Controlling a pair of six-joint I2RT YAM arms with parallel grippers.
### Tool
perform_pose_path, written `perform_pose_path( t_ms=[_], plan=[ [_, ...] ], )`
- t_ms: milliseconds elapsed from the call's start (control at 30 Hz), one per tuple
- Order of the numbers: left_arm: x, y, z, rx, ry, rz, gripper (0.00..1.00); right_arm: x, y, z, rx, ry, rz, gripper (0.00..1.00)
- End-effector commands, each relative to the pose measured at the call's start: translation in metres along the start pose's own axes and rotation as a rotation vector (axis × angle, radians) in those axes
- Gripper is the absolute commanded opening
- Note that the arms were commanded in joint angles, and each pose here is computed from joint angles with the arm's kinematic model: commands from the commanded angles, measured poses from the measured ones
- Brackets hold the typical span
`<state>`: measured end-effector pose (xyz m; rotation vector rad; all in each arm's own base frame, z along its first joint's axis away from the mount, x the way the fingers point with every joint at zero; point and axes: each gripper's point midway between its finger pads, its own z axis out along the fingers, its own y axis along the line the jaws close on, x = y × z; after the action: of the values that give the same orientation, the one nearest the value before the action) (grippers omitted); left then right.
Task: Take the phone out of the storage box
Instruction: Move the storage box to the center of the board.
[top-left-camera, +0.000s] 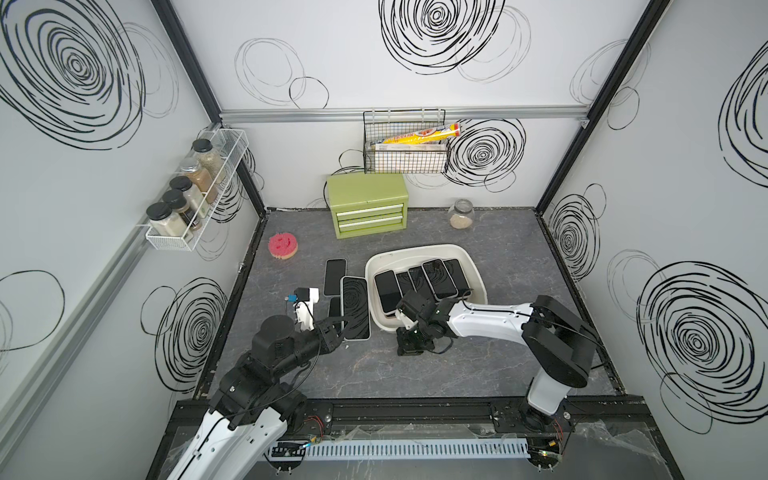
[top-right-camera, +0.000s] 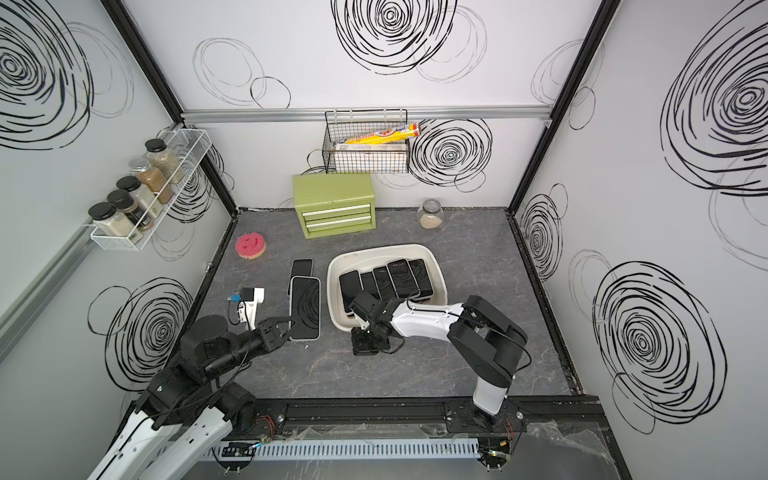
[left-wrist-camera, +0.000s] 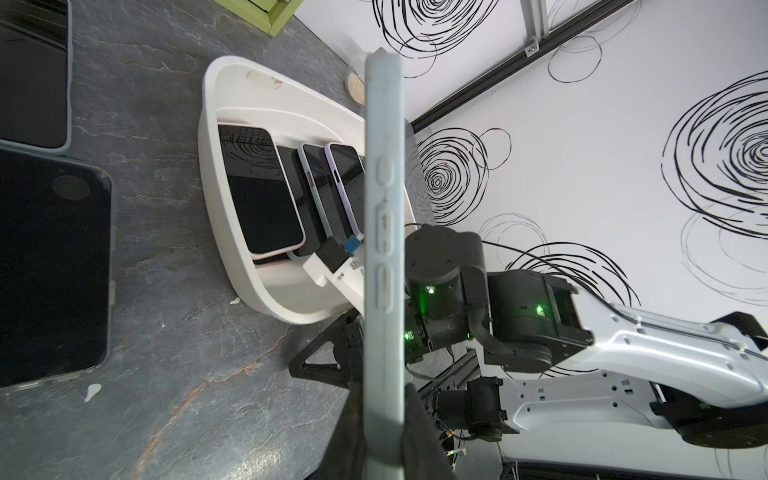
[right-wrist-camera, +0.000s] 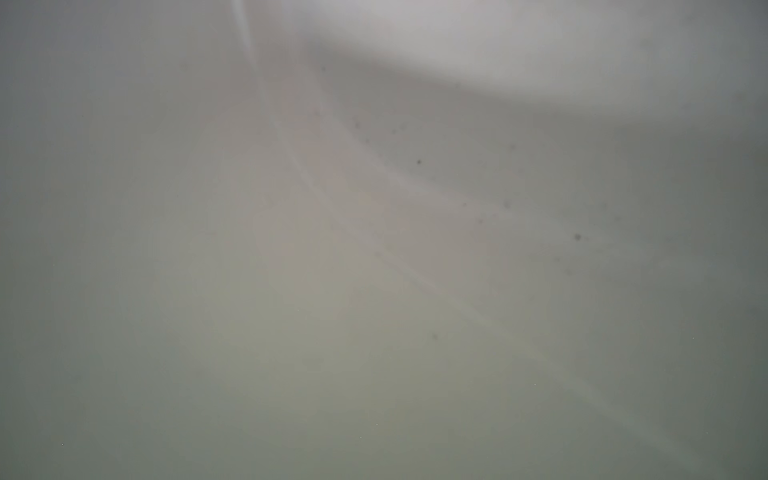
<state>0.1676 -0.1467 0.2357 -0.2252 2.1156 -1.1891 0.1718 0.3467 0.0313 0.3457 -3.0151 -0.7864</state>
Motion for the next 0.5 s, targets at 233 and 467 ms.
perform_pose_path(
  t_ms=[233, 467],
  plan=[
    [0.005, -0.011, -0.005, 0.073, 0.005, 0.029, 0.00, -0.069, 0.006, -0.020, -0.014, -0.148, -0.076, 0.00],
    [0.037, 0.014, -0.001, 0.105, 0.074, -0.064, 0.00, -0.012, -0.011, -0.039, -0.041, -0.056, -0.122, 0.00]
  ],
)
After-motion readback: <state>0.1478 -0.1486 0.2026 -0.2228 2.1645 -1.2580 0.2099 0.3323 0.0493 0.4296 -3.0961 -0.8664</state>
